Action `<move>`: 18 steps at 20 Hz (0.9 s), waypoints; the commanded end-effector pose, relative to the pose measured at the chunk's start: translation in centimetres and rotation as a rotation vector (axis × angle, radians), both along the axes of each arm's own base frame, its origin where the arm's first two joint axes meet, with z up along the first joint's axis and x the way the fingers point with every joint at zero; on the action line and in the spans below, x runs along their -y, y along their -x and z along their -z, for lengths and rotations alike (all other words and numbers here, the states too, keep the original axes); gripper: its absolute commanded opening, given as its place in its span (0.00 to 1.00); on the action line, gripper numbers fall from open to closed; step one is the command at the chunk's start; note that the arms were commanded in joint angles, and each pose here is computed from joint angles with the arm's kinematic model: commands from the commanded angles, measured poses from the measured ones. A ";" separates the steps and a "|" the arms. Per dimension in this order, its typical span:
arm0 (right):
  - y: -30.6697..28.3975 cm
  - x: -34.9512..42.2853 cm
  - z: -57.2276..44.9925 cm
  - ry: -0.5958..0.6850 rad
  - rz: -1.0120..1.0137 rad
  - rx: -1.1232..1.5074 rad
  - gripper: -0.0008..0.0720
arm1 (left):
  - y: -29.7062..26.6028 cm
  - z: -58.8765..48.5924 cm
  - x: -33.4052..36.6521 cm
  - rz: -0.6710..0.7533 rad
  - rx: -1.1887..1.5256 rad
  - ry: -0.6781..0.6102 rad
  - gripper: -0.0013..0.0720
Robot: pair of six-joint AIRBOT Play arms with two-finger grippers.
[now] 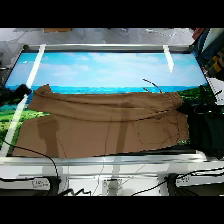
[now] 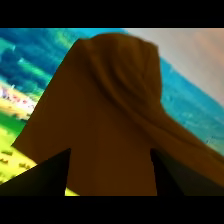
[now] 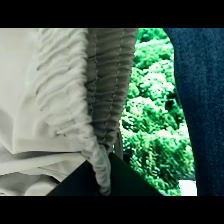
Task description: Fold the clothes and pants, and hang the long-sleeved shirts on hangers.
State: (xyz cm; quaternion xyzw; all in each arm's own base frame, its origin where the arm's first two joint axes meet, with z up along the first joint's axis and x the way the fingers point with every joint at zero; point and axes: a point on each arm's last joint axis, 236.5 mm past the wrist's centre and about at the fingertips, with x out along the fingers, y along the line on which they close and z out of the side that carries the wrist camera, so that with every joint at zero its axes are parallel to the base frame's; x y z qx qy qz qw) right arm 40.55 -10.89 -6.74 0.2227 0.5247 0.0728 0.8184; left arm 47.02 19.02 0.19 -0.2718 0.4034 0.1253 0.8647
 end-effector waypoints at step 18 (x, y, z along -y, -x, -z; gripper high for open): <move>0.0 -0.2 -0.1 -0.010 0.003 0.000 0.05 | -2.3 8.4 -3.2 -0.112 0.001 -0.058 0.55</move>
